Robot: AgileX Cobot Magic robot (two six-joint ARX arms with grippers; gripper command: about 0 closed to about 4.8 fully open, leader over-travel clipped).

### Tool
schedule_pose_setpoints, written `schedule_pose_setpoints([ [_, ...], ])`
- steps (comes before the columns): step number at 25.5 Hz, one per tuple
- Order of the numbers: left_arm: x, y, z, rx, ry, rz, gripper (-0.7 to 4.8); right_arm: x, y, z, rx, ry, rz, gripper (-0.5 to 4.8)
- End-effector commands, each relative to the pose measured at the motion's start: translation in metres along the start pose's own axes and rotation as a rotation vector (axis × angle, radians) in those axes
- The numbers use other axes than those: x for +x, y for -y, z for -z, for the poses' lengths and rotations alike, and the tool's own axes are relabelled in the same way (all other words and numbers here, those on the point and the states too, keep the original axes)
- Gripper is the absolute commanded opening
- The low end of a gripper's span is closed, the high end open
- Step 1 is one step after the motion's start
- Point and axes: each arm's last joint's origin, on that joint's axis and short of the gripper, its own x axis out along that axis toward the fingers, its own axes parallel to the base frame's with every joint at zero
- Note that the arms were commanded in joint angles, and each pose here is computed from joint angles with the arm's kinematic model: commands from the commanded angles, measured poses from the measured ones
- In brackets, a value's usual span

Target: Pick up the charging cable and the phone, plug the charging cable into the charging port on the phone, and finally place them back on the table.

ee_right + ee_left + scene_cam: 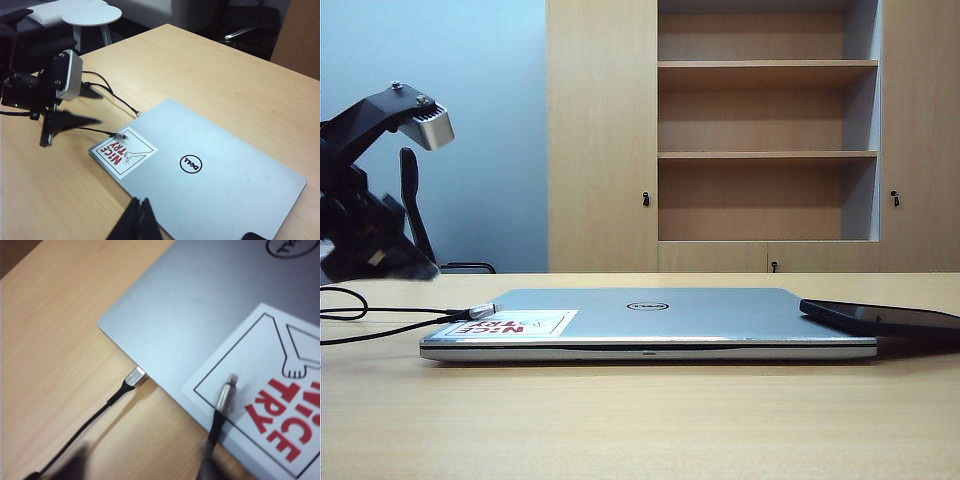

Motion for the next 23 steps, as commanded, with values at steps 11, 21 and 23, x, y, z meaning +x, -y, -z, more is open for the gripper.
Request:
schedule_pose_setpoints([
  [11, 0.010, 0.005, 0.009, 0.120, -0.041, 0.036, 2.14, -0.002, 0.000, -0.004, -0.004, 0.024, 0.003, -0.01],
  [21, 0.014, 0.006, 0.011, 0.118, -0.052, 0.045, 2.47, -0.002, 0.000, -0.004, -0.004, 0.025, 0.003, -0.02],
  [23, 0.014, 0.006, 0.012, 0.117, -0.056, 0.048, 2.47, -0.002, 0.000, -0.004, -0.004, 0.025, 0.003, -0.01],
])
